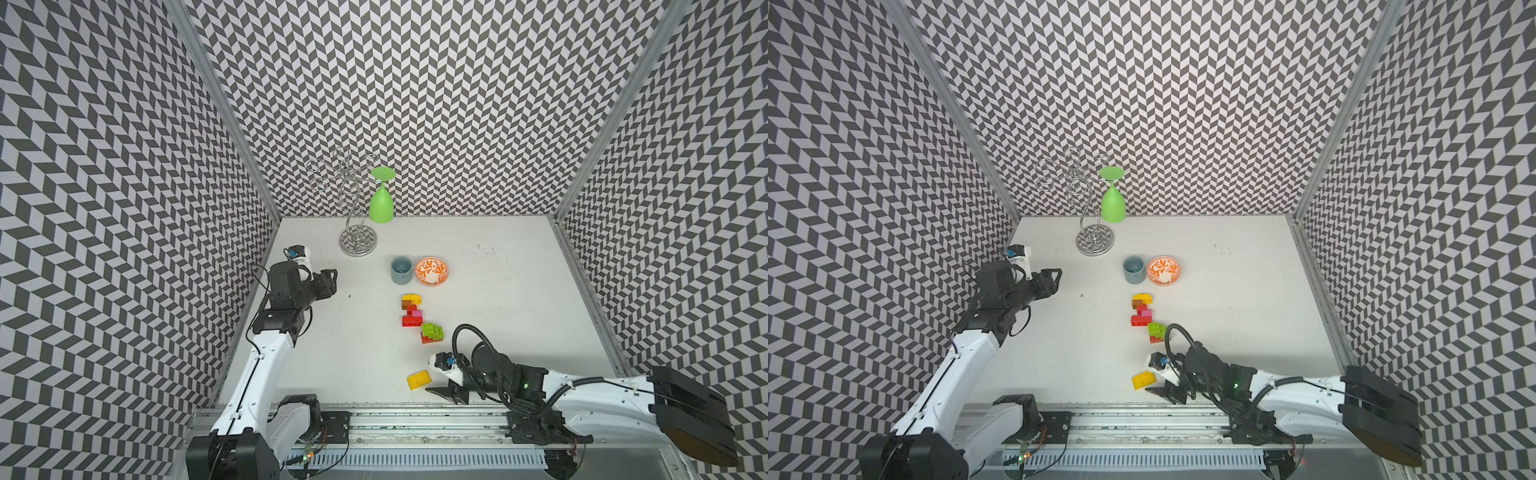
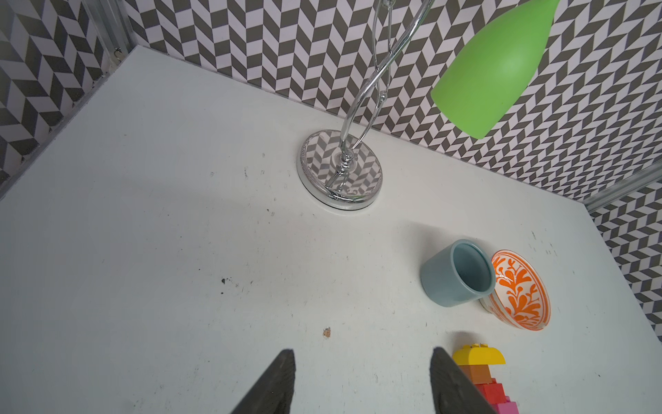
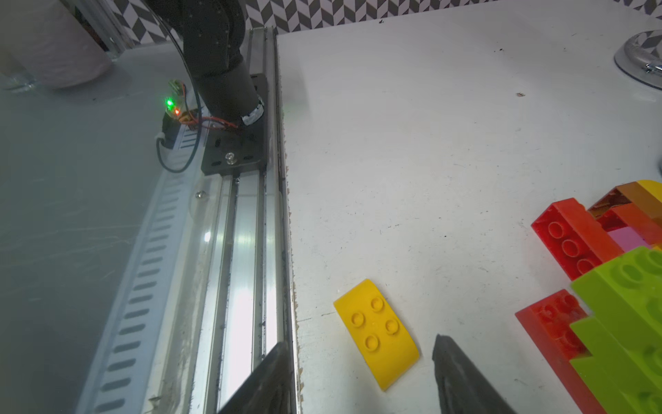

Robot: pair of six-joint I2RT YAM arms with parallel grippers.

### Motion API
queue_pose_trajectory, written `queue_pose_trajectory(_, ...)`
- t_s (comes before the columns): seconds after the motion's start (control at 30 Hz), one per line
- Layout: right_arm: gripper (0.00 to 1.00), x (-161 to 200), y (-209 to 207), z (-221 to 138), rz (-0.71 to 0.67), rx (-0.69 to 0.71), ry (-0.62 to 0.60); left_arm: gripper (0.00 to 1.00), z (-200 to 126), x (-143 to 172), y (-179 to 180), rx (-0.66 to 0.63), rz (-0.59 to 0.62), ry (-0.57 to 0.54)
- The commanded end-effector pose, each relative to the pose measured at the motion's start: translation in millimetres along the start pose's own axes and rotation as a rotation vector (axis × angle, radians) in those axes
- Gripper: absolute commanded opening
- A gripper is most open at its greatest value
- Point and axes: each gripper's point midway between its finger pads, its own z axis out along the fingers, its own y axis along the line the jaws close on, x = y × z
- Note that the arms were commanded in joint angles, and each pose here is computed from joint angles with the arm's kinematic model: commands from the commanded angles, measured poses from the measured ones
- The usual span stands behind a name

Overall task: Assemble the letter s with lego
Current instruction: Pick up the lego brick from the center of the board.

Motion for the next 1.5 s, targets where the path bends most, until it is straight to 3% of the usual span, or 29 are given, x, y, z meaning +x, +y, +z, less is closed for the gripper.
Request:
queue_pose_trajectory(0.0,0.66,-18.3,0.4,4.8,-0.118,0.000,-0.083,0.61,2.2,1.5,0.5,0.011,0.006,-0.002)
queue_pose_trajectory(0.4,0.79,13.6,-11.5,30.2,-0.200,0.041,0.012,0.61,4.5,3.2,1.2,0.011,0.003,0.007)
queue_pose_trajectory(0.6,0.80,30.1,-12.3,39.7,-0.199,0.024,0.046,0.61,4.9,3.4,1.2,0.011,0.003,0.008)
queue_pose_trajectory(0.87,0.64,41.5,4.7,42.1,-0.140,-0.068,0.062,0.61,4.8,3.8,1.2,0.011,0.004,0.009)
queue_pose_trajectory(1.13,0.53,58.0,6.7,32.5,-0.043,-0.042,0.099,0.61,4.9,3.6,1.4,0.011,0.002,0.008)
queue_pose_trajectory(1.47,0.40,64.6,-3.3,37.9,-0.044,0.012,0.123,0.61,5.8,3.3,0.6,0.015,0.001,0.010)
